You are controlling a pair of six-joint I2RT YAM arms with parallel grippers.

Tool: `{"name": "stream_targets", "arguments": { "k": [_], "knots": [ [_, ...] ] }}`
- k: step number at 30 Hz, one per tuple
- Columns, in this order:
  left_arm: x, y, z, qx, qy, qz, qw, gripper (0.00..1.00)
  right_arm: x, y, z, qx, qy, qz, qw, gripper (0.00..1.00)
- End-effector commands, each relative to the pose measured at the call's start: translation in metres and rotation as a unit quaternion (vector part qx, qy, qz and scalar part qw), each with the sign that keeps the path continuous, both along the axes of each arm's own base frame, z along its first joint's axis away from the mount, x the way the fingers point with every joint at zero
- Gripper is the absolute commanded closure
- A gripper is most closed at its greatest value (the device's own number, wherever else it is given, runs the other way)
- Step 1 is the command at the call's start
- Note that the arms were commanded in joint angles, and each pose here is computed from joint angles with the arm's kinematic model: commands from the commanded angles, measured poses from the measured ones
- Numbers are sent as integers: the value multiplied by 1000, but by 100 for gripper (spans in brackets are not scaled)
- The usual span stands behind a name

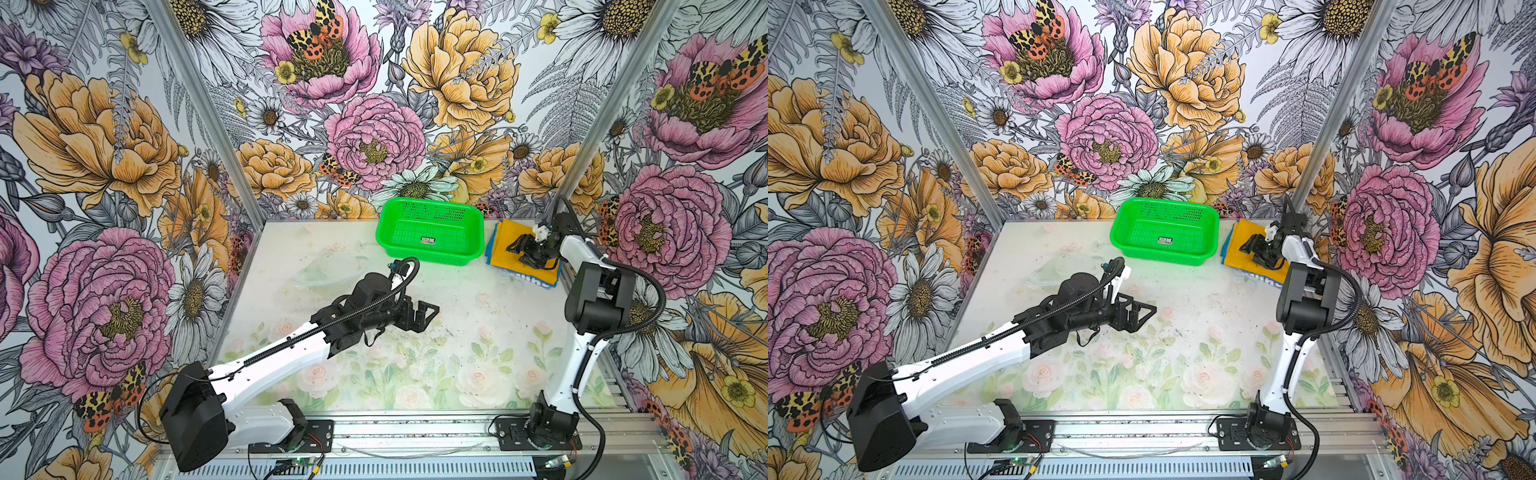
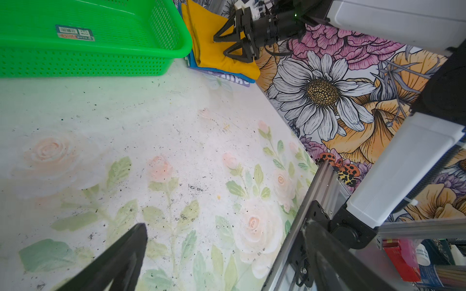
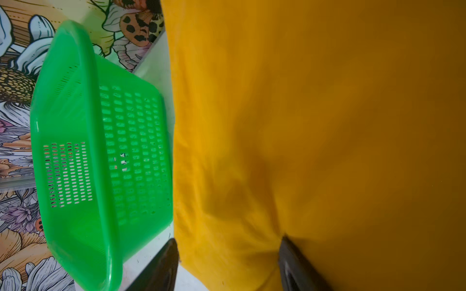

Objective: Fold and stack the t-shirts

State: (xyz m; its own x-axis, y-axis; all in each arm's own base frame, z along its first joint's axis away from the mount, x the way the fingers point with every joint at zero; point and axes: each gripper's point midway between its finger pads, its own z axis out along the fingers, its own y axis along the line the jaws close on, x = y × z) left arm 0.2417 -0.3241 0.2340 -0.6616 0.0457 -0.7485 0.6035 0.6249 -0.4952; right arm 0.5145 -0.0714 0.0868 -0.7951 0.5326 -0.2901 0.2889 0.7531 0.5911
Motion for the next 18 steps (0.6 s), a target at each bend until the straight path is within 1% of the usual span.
{"name": "stream_targets", "arguments": {
  "k": [1, 6, 11, 15, 18],
  "knots": [
    [3, -5, 10, 4, -18, -1, 1000, 1, -10, -22, -3, -9, 8, -36, 999, 35],
    [1, -8, 11, 7, -19, -7, 1000, 1, -28, -60, 24, -32, -8, -82, 996, 35],
    [0, -9, 10, 10, -19, -8, 1000, 1, -40, -71, 51, -28, -34, -95, 995, 35],
    [0, -10, 12, 9, -20, -8, 1000, 1, -47, -72, 50, -23, -29, -101, 994, 34],
    [0, -10, 10, 10, -20, -8, 1000, 1, -53, -70, 35, -18, -10, -105, 994, 34]
  ]
}}
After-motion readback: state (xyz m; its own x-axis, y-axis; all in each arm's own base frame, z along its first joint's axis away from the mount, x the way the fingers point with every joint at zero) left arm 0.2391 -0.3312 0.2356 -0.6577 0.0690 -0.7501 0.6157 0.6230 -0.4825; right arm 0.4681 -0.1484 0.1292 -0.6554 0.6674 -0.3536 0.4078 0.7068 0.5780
